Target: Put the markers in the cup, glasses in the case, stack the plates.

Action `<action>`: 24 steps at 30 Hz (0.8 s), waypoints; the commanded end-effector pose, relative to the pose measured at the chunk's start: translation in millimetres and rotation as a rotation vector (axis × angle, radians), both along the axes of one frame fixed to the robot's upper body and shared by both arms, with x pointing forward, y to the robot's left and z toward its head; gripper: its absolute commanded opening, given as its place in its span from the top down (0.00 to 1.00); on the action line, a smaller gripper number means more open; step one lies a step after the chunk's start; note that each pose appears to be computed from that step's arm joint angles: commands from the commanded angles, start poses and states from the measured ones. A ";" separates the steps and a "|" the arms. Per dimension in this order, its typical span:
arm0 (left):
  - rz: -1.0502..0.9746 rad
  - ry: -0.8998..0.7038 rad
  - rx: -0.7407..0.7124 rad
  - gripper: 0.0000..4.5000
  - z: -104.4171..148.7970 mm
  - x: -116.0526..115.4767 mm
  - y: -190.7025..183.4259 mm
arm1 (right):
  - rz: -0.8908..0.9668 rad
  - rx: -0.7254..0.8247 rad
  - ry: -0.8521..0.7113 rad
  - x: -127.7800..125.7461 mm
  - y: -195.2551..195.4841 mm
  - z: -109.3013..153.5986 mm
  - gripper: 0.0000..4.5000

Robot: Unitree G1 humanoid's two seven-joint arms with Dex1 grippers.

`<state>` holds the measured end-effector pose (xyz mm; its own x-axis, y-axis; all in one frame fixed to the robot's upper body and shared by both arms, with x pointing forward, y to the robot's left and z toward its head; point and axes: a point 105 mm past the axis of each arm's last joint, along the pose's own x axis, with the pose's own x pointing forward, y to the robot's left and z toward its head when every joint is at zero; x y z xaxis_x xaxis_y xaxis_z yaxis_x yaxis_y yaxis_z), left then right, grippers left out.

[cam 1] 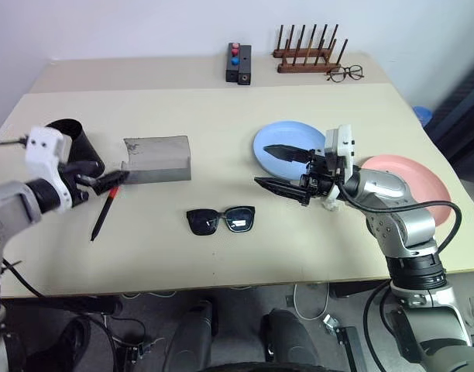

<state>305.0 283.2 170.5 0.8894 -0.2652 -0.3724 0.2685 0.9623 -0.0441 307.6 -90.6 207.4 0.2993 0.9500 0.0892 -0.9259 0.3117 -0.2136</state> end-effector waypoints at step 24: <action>-0.009 0.410 0.088 0.02 -45.1 12.1 3.9 | -0.013 0.003 -0.038 -3.5 10.6 -4.7 0.21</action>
<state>321.0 288.1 126.5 0.6920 -0.2184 -0.6880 0.2295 0.9702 -0.0772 307.3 -80.6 193.2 0.3149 0.9462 0.0748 -0.9241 0.3236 -0.2030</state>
